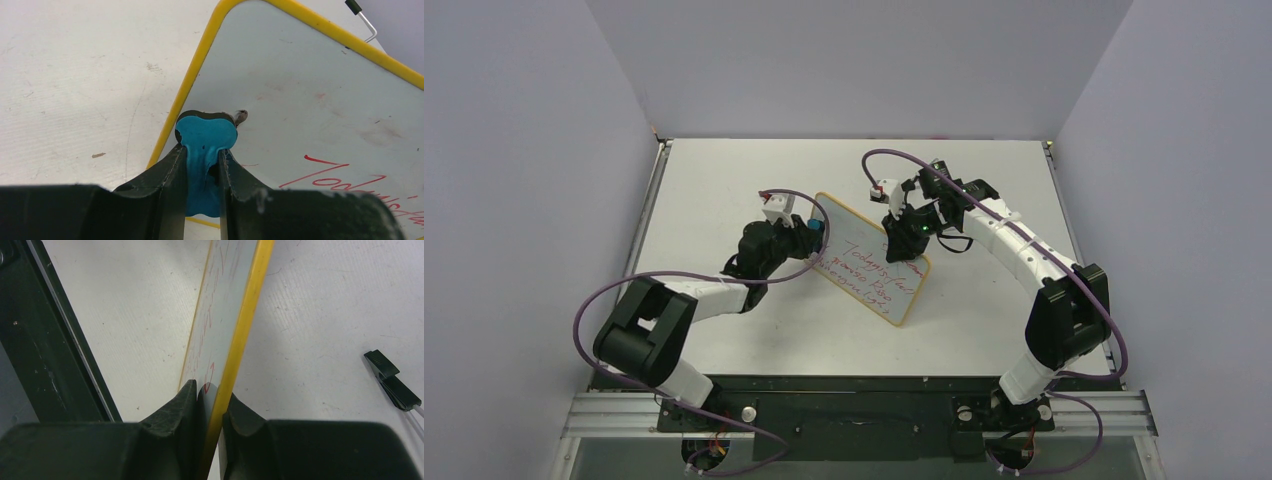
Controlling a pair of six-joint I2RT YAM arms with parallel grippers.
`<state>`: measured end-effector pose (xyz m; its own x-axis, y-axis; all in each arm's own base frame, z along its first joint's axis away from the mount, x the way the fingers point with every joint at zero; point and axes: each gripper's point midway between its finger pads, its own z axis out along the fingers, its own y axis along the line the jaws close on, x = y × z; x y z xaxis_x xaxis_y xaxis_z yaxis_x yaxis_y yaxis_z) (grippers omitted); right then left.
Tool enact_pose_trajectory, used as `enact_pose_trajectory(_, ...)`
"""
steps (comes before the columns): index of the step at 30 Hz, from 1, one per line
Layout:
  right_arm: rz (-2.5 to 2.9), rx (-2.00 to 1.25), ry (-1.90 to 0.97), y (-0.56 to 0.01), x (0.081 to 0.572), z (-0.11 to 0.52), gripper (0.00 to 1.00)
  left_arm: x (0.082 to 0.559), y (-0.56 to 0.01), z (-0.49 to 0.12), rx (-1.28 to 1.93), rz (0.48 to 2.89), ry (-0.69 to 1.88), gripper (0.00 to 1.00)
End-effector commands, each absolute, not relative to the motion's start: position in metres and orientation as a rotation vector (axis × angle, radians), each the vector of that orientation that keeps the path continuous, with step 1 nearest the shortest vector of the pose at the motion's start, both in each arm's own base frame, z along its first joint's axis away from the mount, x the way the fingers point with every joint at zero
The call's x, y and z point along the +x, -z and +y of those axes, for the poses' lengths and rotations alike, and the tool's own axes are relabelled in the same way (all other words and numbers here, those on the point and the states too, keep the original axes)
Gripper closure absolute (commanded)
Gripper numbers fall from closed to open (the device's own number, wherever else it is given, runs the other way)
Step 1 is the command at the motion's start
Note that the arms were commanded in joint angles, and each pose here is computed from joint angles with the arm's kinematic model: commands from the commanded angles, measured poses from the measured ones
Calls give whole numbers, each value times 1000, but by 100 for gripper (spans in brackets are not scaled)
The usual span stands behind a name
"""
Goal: Erase the whiteboard
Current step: Erase the whiteboard at the center of the board.
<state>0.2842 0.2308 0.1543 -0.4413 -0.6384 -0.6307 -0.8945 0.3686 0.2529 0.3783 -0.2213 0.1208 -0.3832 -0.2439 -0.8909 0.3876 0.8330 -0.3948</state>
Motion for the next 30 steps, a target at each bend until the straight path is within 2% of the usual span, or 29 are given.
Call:
enact_pose_trajectory(1,2240,-1543,-854,-119,251,233,100,381,-108,-225,162,1855,679,100)
enact_pose_trajectory(9,2243,-1541,-853,-119,252,233,100,347,-92,-261,287,1889,770,100)
enact_pose_trajectory(30,2237,-1546,-853,-120,251,234,100,313,-94,-278,278,1877,849,100)
